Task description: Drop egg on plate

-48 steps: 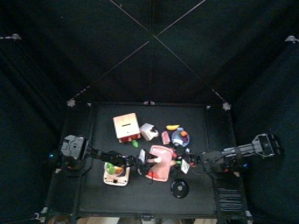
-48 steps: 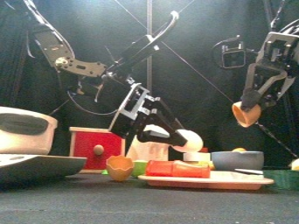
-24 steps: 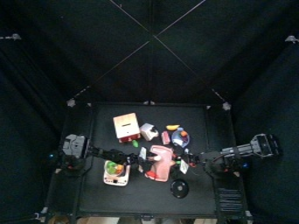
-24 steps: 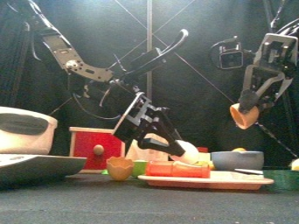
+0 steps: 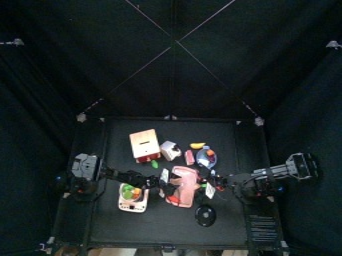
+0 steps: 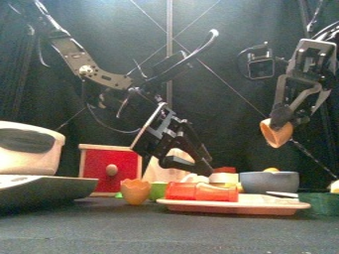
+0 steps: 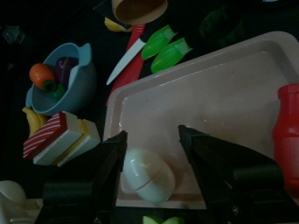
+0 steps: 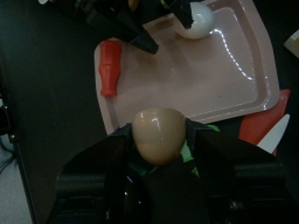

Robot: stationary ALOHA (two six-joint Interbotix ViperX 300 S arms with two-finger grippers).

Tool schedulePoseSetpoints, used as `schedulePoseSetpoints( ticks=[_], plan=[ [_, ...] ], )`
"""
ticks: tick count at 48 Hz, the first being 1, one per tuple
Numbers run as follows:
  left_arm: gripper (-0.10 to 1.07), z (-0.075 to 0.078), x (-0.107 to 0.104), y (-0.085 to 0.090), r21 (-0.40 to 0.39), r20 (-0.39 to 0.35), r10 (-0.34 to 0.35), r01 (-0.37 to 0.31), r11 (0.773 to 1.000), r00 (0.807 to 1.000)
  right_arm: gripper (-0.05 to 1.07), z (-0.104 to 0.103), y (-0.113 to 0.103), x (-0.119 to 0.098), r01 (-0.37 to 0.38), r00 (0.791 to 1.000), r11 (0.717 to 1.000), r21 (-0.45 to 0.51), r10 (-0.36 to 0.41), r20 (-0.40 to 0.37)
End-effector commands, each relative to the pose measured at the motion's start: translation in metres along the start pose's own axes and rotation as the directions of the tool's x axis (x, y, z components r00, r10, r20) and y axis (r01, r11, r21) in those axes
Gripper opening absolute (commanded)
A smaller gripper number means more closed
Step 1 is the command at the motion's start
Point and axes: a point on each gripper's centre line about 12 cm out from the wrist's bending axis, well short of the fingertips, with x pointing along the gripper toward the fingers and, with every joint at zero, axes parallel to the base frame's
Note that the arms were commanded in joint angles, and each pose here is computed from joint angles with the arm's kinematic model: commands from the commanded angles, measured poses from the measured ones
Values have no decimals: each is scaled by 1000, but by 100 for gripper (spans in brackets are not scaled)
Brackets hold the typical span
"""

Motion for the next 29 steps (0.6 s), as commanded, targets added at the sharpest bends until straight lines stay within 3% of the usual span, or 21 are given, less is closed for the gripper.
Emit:
schedulePoseSetpoints(
  ticks=[1,19,25,29],
  plan=[
    [86,14,-2,12,-15,39,34,-34,999,999,48,8,6,-3,-19,999,1000,-3,19,26],
    [86,19,-7,22,-58,55,90,-87,995,994,48,8,5,-1,-13,1000,1000,-3,13,21],
    [86,24,-13,33,-141,58,149,-140,980,987,48,10,5,-1,-13,1000,1000,0,13,24],
    [86,27,-21,45,-240,54,213,-195,951,975,48,11,6,-1,-15,999,1000,0,15,28]
  ],
)
